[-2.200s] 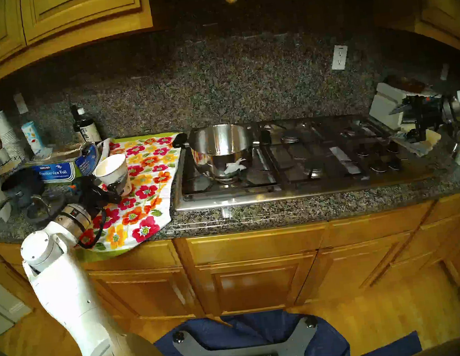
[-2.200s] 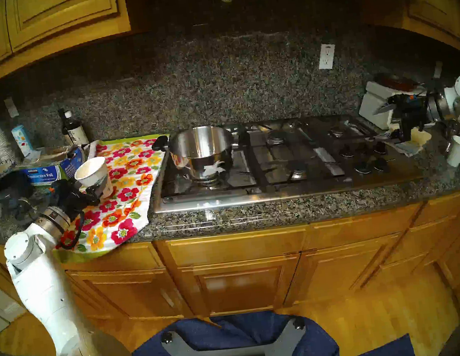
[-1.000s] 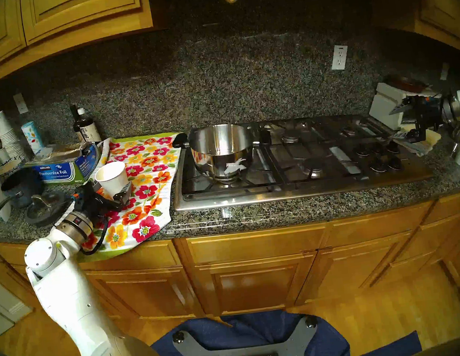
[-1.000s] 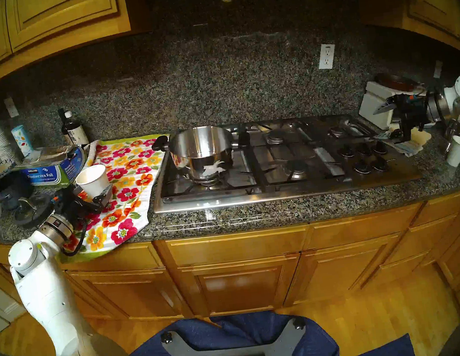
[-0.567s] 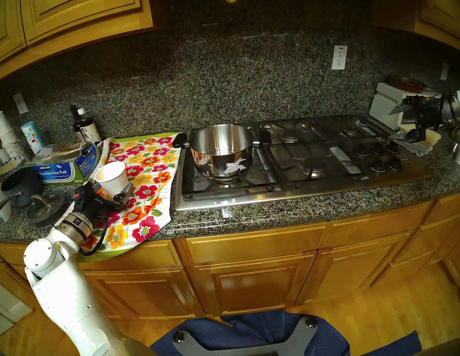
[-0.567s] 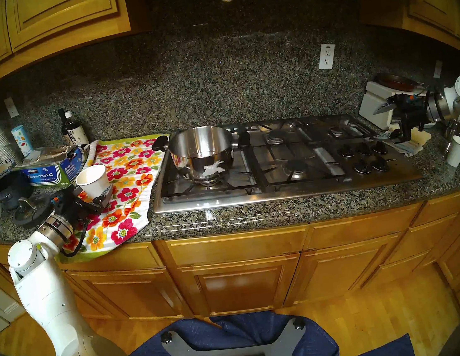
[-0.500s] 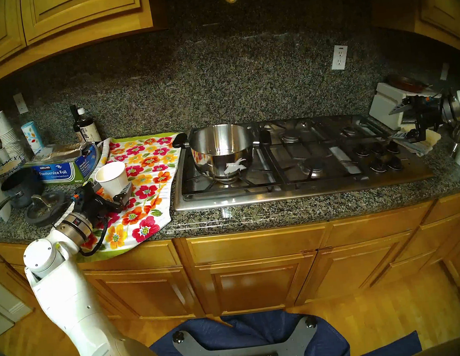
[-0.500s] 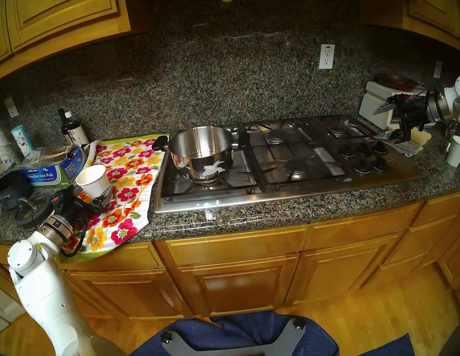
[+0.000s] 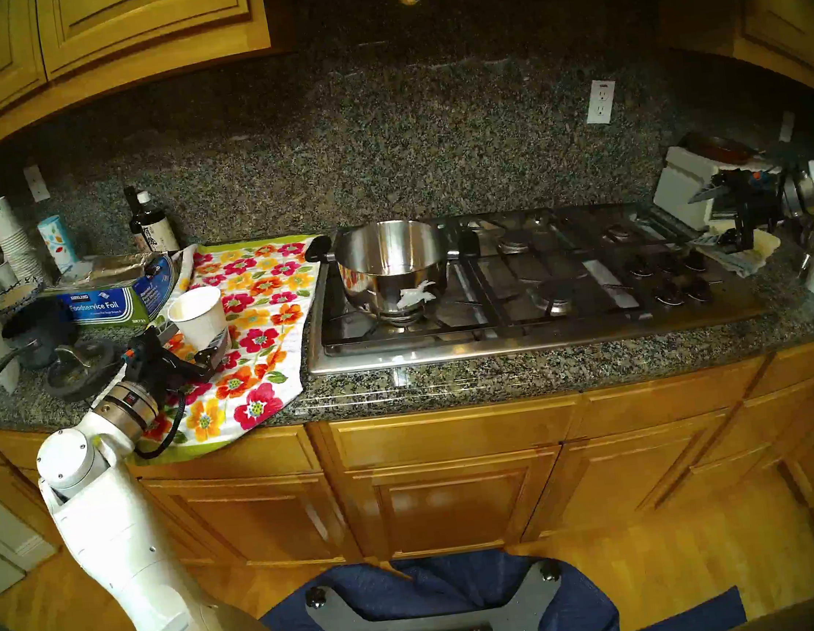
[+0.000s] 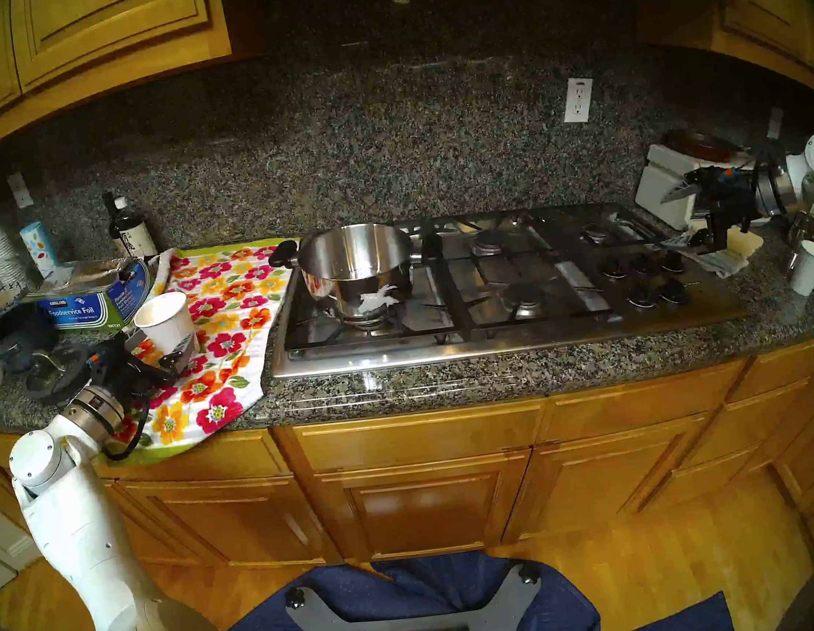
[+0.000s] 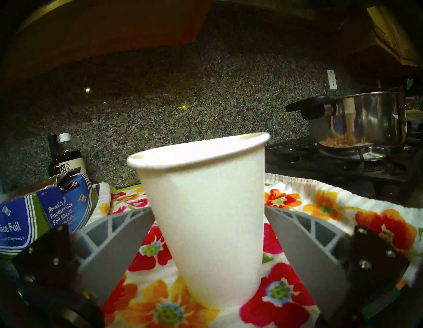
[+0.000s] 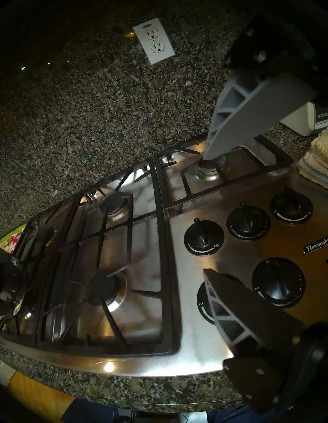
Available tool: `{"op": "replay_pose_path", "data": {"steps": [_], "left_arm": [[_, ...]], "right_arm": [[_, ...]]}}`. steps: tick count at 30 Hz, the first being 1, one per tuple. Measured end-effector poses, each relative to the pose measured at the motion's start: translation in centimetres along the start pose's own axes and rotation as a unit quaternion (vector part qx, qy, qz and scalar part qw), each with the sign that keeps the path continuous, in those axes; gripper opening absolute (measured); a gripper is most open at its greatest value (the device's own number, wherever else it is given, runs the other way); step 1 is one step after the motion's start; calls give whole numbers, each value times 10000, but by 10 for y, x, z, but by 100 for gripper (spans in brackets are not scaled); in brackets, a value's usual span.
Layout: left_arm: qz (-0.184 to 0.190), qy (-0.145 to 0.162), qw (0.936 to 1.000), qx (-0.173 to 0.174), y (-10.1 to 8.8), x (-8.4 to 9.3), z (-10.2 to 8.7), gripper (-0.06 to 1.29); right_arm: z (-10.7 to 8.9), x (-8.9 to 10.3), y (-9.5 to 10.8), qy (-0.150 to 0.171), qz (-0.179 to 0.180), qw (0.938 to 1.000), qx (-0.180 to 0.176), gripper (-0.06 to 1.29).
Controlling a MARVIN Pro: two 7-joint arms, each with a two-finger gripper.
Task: Pick up the water cup, pour water into the pot, turn on the stove
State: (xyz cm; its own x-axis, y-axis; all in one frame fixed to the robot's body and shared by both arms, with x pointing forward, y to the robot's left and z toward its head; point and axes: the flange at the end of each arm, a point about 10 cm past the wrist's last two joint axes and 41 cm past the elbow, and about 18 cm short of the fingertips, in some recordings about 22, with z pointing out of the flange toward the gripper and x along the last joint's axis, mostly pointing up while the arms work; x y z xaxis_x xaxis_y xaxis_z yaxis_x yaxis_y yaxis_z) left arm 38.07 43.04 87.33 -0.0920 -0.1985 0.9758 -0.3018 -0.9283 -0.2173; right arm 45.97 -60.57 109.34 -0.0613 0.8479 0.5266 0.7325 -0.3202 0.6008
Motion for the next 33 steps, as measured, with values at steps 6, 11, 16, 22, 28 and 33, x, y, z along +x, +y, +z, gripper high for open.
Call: {"op": "replay_pose_path", "data": {"steps": [6, 11, 16, 22, 28, 33], "left_arm": [[62, -13, 10000, 27, -4, 1, -4, 121], [92, -10, 10000, 11, -6, 6, -10, 121], [75, -18, 10000, -22, -4, 10, -16, 121], [14, -26, 10000, -80, 2, 10, -20, 121], [-20, -24, 9999, -114, 7, 10, -22, 121], [-13, -19, 9999, -107, 10, 12, -25, 121]], "right_arm": [[0, 0, 0, 0, 0, 10000, 0, 124], [0, 0, 0, 0, 0, 10000, 0, 124], [0, 0, 0, 0, 0, 10000, 1, 124], [0, 0, 0, 0, 0, 10000, 1, 124], [0, 0, 0, 1, 0, 10000, 1, 124], [0, 0, 0, 1, 0, 10000, 1, 124]]}}
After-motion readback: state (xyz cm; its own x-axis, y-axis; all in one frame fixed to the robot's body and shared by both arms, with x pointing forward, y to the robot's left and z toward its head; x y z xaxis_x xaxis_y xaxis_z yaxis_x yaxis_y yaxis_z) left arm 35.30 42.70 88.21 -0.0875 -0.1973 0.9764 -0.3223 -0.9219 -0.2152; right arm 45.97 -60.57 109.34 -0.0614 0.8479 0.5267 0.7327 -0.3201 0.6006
